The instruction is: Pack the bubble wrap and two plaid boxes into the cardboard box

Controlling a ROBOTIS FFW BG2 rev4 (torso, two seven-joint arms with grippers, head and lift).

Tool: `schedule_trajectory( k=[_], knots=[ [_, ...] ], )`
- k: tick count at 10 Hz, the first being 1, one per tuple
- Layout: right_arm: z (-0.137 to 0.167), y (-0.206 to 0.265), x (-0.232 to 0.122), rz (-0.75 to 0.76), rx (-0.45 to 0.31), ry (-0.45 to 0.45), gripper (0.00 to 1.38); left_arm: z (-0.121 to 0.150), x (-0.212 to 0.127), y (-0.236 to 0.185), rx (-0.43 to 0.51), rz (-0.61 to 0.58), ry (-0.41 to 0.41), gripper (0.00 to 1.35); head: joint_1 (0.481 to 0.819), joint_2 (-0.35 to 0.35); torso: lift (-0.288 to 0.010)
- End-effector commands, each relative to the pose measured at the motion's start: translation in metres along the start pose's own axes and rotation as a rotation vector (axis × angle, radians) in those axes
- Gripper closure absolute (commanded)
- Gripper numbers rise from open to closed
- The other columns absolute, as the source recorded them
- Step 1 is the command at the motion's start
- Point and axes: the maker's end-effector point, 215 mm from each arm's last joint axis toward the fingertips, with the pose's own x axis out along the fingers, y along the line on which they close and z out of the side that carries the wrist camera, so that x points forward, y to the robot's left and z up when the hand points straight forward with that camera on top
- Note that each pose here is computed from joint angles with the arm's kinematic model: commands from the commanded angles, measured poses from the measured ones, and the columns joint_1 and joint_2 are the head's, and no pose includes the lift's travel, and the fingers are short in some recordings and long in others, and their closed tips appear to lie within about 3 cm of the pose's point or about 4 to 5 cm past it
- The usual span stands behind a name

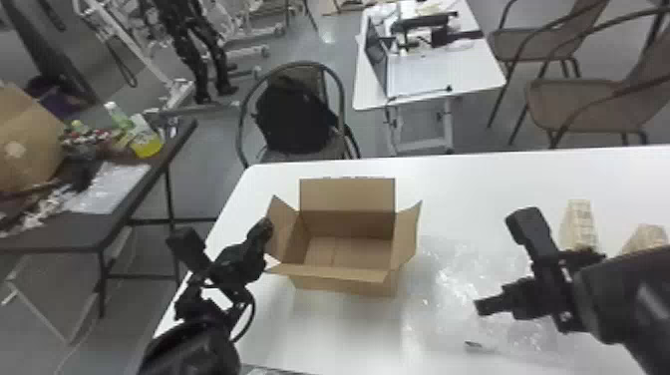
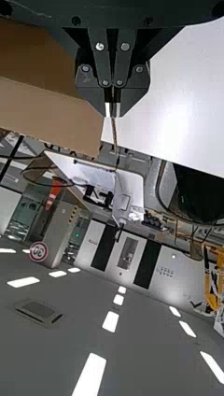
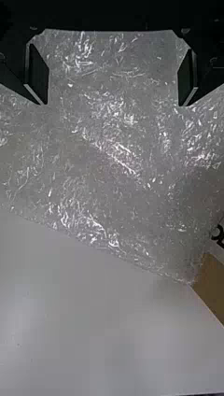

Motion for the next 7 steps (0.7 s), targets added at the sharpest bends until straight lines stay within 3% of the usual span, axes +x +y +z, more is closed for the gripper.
schedule_trajectory(
  k=[1,3,4,7],
  knots=[
    [-0.01,-0.01,0.004,-0.017,-0.02,0.038,0.3,0.0,0.002,-0.003,-0.002,-0.006,-0.002,1.21,0.695,0.35,-0.05],
    [0.001,-0.007,0.001,-0.015,-0.049,0.003,1.18,0.0,0.0,-0.002,-0.006,-0.004,-0.004,1.21,0.695,0.35,-0.05],
    [0.013,0.001,-0.001,0.004,-0.054,-0.046,1.23,-0.001,-0.001,-0.001,-0.007,-0.003,-0.003,1.21,0.695,0.35,-0.05],
    [0.043,0.032,-0.008,0.098,-0.075,-0.152,1.24,0.0,-0.002,-0.001,-0.011,0.001,-0.011,1.21,0.695,0.35,-0.05]
  ],
)
